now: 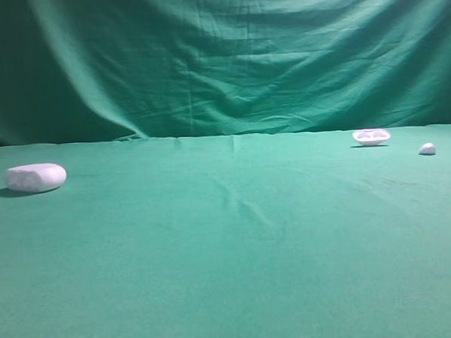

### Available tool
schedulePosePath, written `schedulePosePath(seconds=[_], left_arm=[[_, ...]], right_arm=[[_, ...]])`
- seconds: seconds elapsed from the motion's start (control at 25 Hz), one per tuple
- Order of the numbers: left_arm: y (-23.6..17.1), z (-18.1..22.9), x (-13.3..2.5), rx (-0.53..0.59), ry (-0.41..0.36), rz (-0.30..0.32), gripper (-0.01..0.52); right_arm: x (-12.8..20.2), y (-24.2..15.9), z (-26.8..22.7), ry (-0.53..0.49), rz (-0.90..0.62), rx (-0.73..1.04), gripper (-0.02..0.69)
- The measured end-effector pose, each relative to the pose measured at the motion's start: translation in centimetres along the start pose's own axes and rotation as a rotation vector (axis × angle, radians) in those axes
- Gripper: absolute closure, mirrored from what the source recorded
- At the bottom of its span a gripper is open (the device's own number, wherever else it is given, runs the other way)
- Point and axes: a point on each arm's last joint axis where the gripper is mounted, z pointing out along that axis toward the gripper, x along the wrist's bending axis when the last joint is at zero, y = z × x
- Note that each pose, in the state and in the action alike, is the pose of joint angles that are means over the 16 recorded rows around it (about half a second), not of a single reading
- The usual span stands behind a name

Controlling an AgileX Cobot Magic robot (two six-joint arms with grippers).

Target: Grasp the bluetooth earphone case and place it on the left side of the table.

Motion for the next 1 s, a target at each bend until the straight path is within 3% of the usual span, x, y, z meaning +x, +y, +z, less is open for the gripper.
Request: schedulePosePath(seconds=[1.0], left_arm=[[0.0,0.0,0.0,0.0,0.0,0.0,0.514]], right_arm=[[0.01,0.03,0.0,0.001,0.0,-0.003,0.665]])
